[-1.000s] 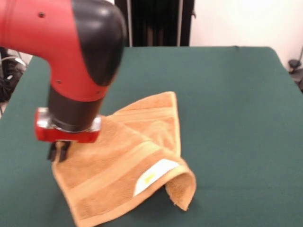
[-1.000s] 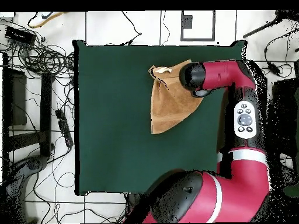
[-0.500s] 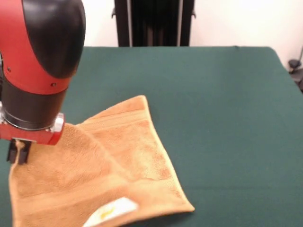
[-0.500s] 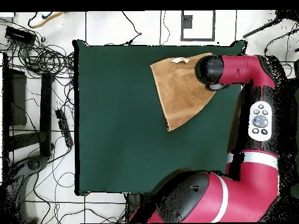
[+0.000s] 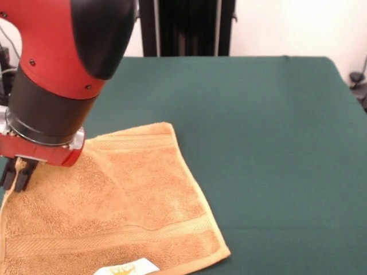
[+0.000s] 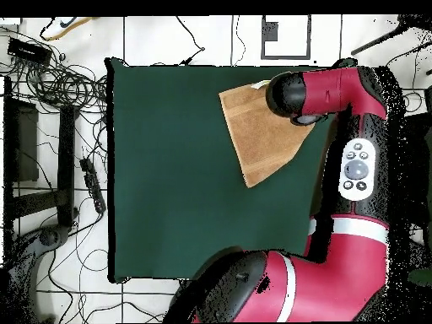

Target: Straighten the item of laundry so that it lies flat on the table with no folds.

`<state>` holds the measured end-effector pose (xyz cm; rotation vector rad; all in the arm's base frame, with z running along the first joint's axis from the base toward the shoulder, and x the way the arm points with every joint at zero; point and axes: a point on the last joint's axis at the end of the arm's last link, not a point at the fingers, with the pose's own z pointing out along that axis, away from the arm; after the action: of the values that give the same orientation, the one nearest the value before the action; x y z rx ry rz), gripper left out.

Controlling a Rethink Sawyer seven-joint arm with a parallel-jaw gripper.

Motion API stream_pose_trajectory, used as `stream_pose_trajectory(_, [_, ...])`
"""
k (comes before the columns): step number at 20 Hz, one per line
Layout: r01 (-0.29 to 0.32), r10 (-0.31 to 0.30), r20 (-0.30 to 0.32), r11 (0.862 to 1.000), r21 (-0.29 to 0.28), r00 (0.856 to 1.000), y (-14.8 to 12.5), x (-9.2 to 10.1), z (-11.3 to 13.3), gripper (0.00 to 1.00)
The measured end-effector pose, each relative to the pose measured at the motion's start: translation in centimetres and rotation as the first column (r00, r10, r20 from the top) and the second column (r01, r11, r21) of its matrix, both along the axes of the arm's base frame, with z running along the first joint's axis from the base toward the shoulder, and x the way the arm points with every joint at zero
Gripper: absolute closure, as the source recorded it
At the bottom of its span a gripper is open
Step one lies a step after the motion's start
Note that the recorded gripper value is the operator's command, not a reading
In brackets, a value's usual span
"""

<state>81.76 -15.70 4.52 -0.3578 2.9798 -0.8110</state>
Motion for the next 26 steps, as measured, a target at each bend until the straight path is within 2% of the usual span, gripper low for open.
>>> stream_pose_trajectory(3, [0.004, -0.004, 0.028, 1.000, 0.003, 1.000, -1.1, 0.4, 0.1, 1.00])
stream_pose_trajectory(6, [0.020, -0.022, 0.079, 0.999, 0.027, 0.997, -3.8, 0.5, -0.4, 1.00])
stream_pose_trajectory(9, [0.044, -0.052, 0.137, 0.997, 0.061, 0.989, -6.6, 0.6, -0.6, 1.00])
stream_pose_trajectory(11, [0.077, -0.094, 0.174, 0.992, 0.097, 0.980, -8.9, 0.5, -0.4, 1.00])
stream_pose_trajectory(12, [0.094, -0.115, 0.192, 0.989, 0.116, 0.975, -10.1, 0.5, -0.3, 0.00])
stream_pose_trajectory(14, [0.118, -0.147, 0.219, 0.984, 0.137, 0.965, -12.1, 0.3, 0.0, 0.00])
stream_pose_trajectory(16, [0.150, -0.188, 0.255, 0.976, 0.159, 0.949, -15.0, -0.2, 0.4, 0.00])
stream_pose_trajectory(19, [0.175, -0.217, 0.273, 0.970, 0.170, 0.937, -17.0, -0.6, 0.8, 0.00])
stream_pose_trajectory(26, [0.184, -0.231, 0.296, 0.966, 0.181, 0.927, -17.4, 0.1, 1.7, 0.00])
